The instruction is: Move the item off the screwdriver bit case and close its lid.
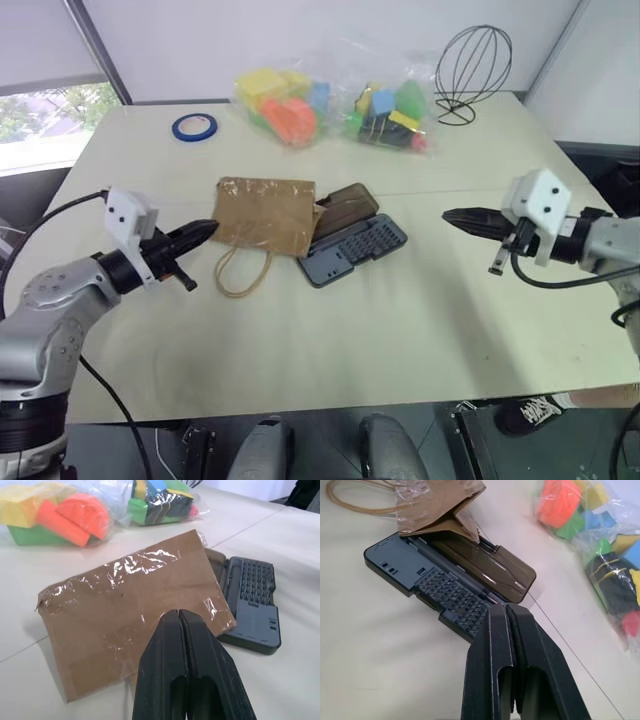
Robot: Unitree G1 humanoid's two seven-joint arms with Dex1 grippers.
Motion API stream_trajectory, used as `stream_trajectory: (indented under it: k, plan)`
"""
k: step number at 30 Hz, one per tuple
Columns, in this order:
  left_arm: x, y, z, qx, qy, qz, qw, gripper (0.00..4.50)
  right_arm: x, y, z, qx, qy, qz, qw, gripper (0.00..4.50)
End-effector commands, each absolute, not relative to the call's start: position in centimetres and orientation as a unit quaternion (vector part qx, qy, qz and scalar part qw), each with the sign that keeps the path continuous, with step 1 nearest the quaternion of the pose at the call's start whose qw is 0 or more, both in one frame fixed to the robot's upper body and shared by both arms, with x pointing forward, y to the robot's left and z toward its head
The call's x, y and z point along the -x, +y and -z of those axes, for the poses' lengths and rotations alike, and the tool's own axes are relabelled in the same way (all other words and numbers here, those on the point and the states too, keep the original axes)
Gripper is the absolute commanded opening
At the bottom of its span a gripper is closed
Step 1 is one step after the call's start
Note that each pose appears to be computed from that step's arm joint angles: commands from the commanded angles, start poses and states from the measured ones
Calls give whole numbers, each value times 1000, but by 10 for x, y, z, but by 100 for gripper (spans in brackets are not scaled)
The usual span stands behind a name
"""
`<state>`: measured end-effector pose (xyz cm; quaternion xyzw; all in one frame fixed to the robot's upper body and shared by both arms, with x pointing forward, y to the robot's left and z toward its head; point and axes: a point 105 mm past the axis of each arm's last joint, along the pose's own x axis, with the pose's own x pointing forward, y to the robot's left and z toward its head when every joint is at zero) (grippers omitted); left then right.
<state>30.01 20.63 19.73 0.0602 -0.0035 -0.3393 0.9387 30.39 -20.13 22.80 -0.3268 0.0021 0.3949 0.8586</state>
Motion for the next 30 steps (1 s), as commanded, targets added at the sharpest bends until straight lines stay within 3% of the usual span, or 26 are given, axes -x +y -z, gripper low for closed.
stream_trajectory:
  k: [1,30]
  plan:
    - [-299,209,-210,-71,-28,333,940,0,-301,-198,-240,339,-19,-394,854,4]
    - [-305,201,-205,-66,-22,337,939,0,-305,-188,-239,333,-34,-399,854,4]
